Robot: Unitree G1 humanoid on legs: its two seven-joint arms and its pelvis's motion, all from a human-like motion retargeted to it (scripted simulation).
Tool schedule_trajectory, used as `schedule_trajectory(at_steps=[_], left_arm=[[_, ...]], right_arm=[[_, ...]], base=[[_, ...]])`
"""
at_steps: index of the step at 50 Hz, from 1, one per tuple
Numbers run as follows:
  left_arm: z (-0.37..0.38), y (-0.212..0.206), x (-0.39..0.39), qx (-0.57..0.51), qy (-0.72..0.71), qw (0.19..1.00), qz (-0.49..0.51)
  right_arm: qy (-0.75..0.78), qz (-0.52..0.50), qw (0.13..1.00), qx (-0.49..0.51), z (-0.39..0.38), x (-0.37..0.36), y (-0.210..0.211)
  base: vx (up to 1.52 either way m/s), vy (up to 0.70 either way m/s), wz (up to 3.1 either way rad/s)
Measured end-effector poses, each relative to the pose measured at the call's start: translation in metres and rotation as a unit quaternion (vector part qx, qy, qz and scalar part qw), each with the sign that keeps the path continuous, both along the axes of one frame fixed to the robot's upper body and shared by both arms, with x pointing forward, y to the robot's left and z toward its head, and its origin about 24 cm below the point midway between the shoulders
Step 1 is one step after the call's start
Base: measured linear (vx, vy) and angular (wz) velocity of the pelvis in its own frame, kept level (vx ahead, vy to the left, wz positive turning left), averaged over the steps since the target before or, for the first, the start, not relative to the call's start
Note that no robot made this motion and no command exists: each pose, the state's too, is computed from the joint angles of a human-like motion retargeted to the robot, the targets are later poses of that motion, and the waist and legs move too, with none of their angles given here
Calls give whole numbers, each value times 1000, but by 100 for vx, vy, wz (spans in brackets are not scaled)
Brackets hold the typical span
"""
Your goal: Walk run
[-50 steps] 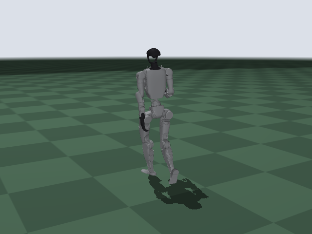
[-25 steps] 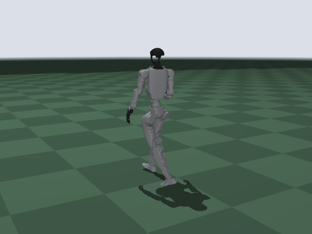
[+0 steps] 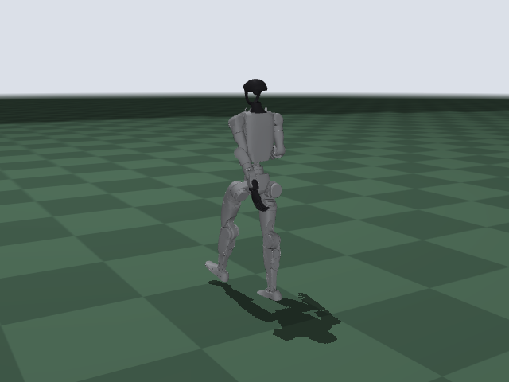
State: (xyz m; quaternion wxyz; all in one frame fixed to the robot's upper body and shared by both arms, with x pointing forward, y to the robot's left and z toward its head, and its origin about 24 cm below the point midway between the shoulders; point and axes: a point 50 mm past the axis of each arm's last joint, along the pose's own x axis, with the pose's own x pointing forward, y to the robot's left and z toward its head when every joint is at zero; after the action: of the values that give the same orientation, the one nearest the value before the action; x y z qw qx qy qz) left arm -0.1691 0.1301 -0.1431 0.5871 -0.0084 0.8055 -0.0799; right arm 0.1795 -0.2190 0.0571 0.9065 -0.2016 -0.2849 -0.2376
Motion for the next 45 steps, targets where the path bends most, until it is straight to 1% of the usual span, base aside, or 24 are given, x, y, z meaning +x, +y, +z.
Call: schedule_trajectory(at_steps=[4,8,11,16,18,21,27,32,35,38,40,45], left_arm=[[-5,4,10,1,-32,999,4],[-8,23,16,24,-39,999,-20],[-10,39,24,44,-37,998,-16],[-21,75,79,68,-70,995,4],[-28,79,115,80,-115,990,8],[-33,80,180,91,-228,969,1],[-8,90,296,93,-450,888,-28],[16,100,345,88,-522,847,-59],[16,101,346,87,-517,849,-66],[4,97,324,83,-481,870,-69],[-8,92,296,75,-439,893,-74],[-32,71,191,47,-270,960,-53]], right_arm=[[8,-11,1000,7,-4,-3,1],[40,-25,999,14,-17,-13,2],[60,-17,998,22,-24,-18,8],[55,12,998,24,-22,-8,15],[54,18,998,14,-20,-7,14],[52,8,999,11,-19,-10,12],[59,9,998,30,-22,-18,12],[69,7,997,37,-25,-20,15],[76,11,996,36,-27,-21,17],[85,14,995,41,-30,-22,20],[93,13,994,50,-33,-22,22],[93,25,993,63,-34,-17,23]], base=[[93,-5,-16],[102,-3,-53],[114,-4,-11],[81,-11,2],[71,2,-87],[74,-1,75],[78,-18,81],[72,-29,27],[82,-38,5],[88,-46,59],[102,-63,85],[87,-55,11]])
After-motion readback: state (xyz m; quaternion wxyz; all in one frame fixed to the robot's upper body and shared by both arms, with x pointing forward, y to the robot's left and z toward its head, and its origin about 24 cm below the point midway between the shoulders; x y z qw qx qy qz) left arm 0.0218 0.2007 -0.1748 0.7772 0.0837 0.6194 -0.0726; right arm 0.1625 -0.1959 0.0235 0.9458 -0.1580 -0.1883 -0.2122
